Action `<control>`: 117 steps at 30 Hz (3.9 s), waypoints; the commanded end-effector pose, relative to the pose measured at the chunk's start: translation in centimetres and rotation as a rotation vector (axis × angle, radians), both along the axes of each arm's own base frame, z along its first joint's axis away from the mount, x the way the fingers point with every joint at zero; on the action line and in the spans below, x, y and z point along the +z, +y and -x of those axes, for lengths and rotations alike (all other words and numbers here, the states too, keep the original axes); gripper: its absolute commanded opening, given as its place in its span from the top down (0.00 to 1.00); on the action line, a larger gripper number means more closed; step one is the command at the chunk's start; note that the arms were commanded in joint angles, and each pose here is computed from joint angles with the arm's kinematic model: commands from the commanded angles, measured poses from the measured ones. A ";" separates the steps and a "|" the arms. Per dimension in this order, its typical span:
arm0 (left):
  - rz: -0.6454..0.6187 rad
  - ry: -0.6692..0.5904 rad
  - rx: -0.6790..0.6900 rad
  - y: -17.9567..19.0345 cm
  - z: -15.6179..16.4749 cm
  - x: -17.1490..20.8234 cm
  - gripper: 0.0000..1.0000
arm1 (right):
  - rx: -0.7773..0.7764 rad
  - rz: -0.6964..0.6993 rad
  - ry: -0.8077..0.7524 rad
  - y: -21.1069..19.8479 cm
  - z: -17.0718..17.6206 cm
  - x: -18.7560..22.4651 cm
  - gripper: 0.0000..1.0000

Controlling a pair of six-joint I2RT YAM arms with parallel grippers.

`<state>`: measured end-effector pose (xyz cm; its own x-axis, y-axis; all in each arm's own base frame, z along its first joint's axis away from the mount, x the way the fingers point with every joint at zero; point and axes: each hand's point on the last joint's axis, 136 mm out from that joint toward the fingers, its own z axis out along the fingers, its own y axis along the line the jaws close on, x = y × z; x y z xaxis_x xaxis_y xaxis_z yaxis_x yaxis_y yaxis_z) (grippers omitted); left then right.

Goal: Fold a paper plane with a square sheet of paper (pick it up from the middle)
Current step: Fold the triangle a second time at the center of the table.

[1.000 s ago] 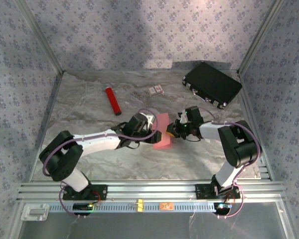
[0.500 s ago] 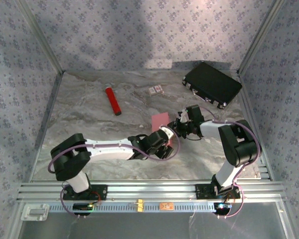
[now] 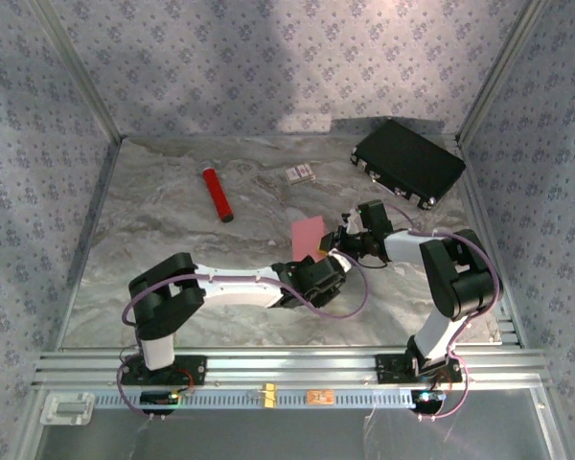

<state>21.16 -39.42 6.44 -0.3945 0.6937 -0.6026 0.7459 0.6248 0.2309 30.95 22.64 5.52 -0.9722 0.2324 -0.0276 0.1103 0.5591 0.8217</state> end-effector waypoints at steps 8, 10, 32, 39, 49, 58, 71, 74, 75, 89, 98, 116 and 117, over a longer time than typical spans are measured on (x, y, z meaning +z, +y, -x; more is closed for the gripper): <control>-0.058 -0.043 0.006 0.0 -0.7 0.0 0.40 | 0.014 -0.001 0.016 0.0 -0.1 0.0 0.82; -0.051 -0.046 0.009 -0.1 -0.8 0.1 0.44 | 0.013 0.001 0.016 0.0 -0.1 0.0 0.82; 0.191 0.121 0.086 0.5 -1.1 1.8 1.00 | -0.026 0.058 0.007 -1.5 0.0 0.0 0.79; 0.447 0.383 0.096 0.8 -1.5 2.5 1.00 | -0.118 0.171 -0.046 -4.7 0.2 0.8 0.72; 0.539 0.503 0.121 1.4 -2.0 2.0 0.97 | -0.049 0.107 -0.014 -2.9 3.1 0.5 0.82; 0.538 0.518 0.141 1.8 -2.3 1.5 0.91 | 0.021 0.063 -0.023 -0.1 3.3 0.9 0.87; 0.544 0.504 0.146 1.6 -3.0 1.3 0.92 | 0.019 0.057 -0.003 0.0 3.3 0.4 0.87; 0.538 0.498 0.149 1.8 -3.1 1.2 0.96 | 0.016 0.061 0.001 0.0 3.4 0.3 0.87; 0.537 0.494 0.150 1.8 -3.1 1.2 0.97 | 0.016 0.064 0.001 -0.1 3.4 0.2 0.87; 0.493 0.498 0.153 2.3 -3.1 0.6 0.99 | -0.061 0.193 0.037 -1.8 4.6 -2.4 0.90; 0.496 0.529 0.154 1.9 -3.0 0.3 0.99 | -0.003 0.389 0.081 -3.8 5.9 -5.1 0.92; 0.549 0.554 0.197 0.2 -4.2 0.0 0.93 | 0.042 0.275 0.007 -2.8 4.1 -2.3 0.90; 0.545 0.551 0.199 0.3 -4.2 0.0 0.93 | 0.033 0.271 0.005 -2.8 4.0 -2.1 0.90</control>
